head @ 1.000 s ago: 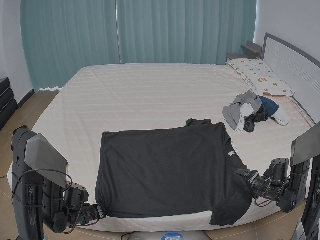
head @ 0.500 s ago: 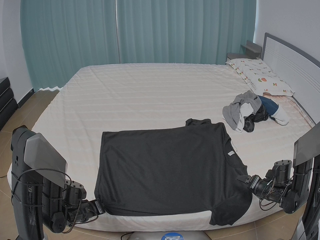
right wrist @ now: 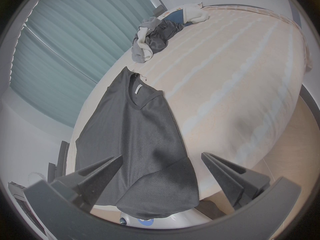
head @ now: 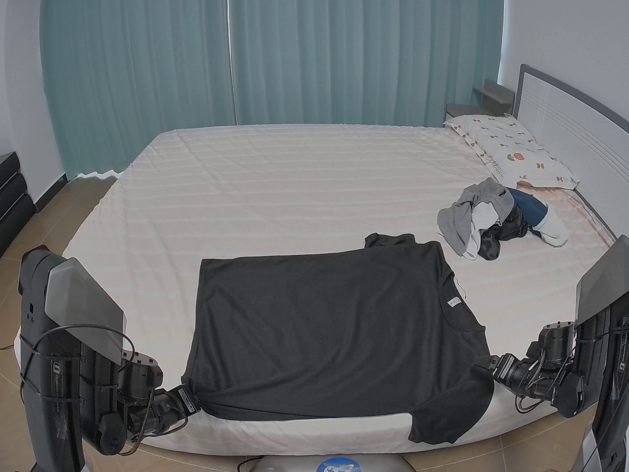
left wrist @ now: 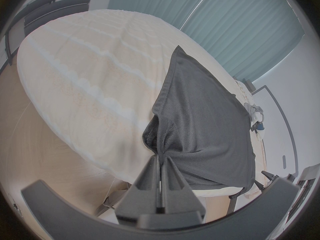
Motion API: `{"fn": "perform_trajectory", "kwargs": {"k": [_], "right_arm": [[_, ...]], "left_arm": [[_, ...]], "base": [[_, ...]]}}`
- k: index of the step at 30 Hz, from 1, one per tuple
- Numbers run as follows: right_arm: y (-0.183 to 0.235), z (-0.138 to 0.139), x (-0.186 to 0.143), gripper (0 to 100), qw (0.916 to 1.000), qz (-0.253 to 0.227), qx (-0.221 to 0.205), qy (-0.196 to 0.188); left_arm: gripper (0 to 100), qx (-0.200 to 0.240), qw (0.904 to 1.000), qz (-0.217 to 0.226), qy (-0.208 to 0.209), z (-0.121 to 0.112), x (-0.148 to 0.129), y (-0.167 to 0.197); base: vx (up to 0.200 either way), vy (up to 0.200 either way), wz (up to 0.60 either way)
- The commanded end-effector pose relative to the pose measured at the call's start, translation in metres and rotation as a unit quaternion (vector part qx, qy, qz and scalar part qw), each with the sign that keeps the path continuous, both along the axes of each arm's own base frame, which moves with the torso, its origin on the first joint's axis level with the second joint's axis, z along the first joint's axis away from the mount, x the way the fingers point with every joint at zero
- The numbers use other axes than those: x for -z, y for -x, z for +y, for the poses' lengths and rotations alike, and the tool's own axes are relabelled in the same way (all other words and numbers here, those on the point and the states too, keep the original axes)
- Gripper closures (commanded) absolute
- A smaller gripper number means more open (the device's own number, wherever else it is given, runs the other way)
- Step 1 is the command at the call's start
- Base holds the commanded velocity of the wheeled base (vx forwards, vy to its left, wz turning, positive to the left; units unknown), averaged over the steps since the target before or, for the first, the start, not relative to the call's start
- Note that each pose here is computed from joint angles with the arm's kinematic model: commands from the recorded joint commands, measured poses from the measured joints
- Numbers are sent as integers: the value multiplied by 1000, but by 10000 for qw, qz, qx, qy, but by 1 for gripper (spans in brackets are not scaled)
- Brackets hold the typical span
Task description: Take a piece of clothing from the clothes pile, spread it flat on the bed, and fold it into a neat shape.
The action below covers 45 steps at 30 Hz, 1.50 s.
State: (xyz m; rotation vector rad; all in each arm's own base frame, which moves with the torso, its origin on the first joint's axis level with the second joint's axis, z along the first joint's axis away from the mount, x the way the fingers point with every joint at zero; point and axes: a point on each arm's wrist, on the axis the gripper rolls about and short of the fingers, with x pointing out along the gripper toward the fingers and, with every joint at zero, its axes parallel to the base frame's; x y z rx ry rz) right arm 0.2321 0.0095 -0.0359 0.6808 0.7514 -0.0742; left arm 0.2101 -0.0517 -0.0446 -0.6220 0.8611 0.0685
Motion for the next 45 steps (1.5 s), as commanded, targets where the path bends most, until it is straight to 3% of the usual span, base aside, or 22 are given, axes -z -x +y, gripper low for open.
{"fn": "perform_trajectory", "kwargs": {"k": [1, 4, 5, 18, 25, 26, 32, 38, 45], "right_arm": [[-8, 2, 12, 0, 10000, 39, -65, 10], [-10, 3, 17, 0, 9999, 67, -94, 12], [-10, 3, 17, 100, 9999, 67, -94, 12], [-69, 1, 8, 100, 9930, -1091, 368, 268], [-70, 3, 14, 100, 9939, -1023, 357, 214], [-70, 3, 14, 0, 9939, -1021, 359, 198], [-63, 2, 11, 0, 9943, -929, 527, 19], [-45, -1, -20, 0, 9922, -1073, 606, -200], [-9, 11, -15, 0, 9978, -406, -274, -444]], "left_arm": [[100, -1, 10000, -50, 12, 0, -1, 0], [100, -1, 10000, -50, 12, 0, 0, -1], [100, -1, 10000, -50, 12, 0, 0, -1], [100, -16, 10000, -51, 34, 0, -1, -1], [100, -16, 10000, -44, 32, 0, 0, -1], [100, -16, 10000, -44, 32, 0, 0, -1], [100, -8, 10000, -44, 32, -1, 0, -1], [100, 5, 10000, -45, 27, -1, 0, -1], [100, 2, 10000, -45, 27, -1, 0, 0]], "base": [[0, 0, 0], [0, 0, 0], [0, 0, 0], [0, 0, 0], [0, 0, 0], [0, 0, 0], [0, 0, 0], [0, 0, 0], [0, 0, 0]]}}
